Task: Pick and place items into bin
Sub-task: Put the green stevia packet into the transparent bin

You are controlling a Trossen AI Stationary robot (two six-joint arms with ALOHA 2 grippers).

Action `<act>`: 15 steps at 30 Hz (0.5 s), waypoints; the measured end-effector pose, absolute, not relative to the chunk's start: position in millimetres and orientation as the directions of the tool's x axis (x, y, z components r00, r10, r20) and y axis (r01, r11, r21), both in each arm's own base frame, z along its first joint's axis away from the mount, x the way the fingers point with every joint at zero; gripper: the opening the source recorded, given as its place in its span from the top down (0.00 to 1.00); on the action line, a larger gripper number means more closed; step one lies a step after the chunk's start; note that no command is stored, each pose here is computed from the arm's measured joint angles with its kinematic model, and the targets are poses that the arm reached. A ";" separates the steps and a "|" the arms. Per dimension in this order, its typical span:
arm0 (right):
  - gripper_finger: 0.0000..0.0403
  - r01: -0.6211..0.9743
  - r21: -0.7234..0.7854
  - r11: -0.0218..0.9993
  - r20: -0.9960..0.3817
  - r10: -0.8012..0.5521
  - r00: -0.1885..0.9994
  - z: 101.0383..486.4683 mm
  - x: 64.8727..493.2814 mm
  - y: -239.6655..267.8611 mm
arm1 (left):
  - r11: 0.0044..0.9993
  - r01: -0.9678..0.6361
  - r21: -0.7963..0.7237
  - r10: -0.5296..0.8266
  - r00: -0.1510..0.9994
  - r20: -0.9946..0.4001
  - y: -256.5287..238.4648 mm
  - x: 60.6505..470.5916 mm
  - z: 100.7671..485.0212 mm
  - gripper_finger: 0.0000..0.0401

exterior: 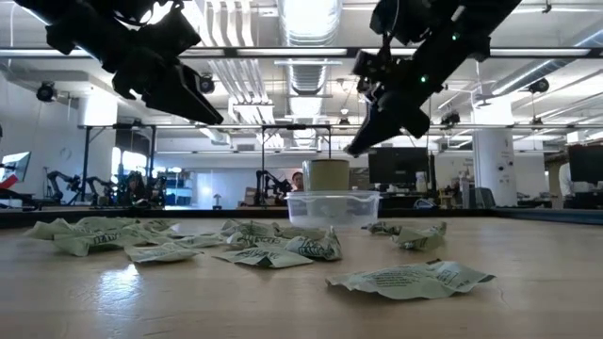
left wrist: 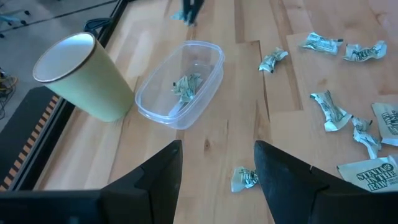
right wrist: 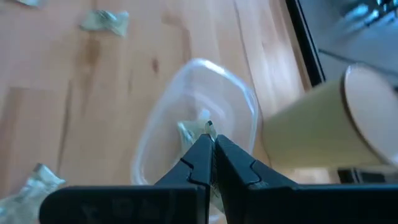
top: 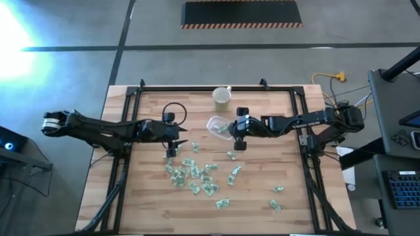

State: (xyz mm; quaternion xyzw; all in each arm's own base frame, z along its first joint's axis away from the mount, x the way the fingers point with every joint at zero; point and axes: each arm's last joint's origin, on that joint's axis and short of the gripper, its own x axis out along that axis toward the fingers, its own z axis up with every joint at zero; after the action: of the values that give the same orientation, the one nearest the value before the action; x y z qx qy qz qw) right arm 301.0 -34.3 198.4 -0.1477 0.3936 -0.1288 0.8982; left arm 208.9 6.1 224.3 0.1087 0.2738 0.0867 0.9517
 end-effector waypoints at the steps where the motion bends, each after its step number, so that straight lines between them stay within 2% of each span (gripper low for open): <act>1: 0.98 0.129 -0.360 0.924 -0.672 -0.353 0.652 197.2 299.9 -37.2 | 0.961 -0.105 0.255 0.225 0.835 -0.502 6.1 208.9 224.3 0.54; 7: 0.97 0.194 -0.334 0.922 -0.671 -0.378 0.638 195.4 297.5 -49.2 | 0.961 -0.106 0.254 0.225 0.836 -0.501 6.1 209.0 224.5 0.54; 15: 0.95 0.230 -0.321 0.919 -0.606 -0.385 0.696 196.0 299.9 -53.8 | 0.961 -0.108 0.254 0.225 0.839 -0.495 6.1 209.4 225.0 0.54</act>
State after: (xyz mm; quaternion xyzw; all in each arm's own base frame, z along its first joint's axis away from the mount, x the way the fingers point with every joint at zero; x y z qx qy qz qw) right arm 299.9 -53.8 196.0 -0.1107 0.3517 -0.1681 0.9142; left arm 209.4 6.1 225.0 0.1085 0.2695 0.0875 0.9529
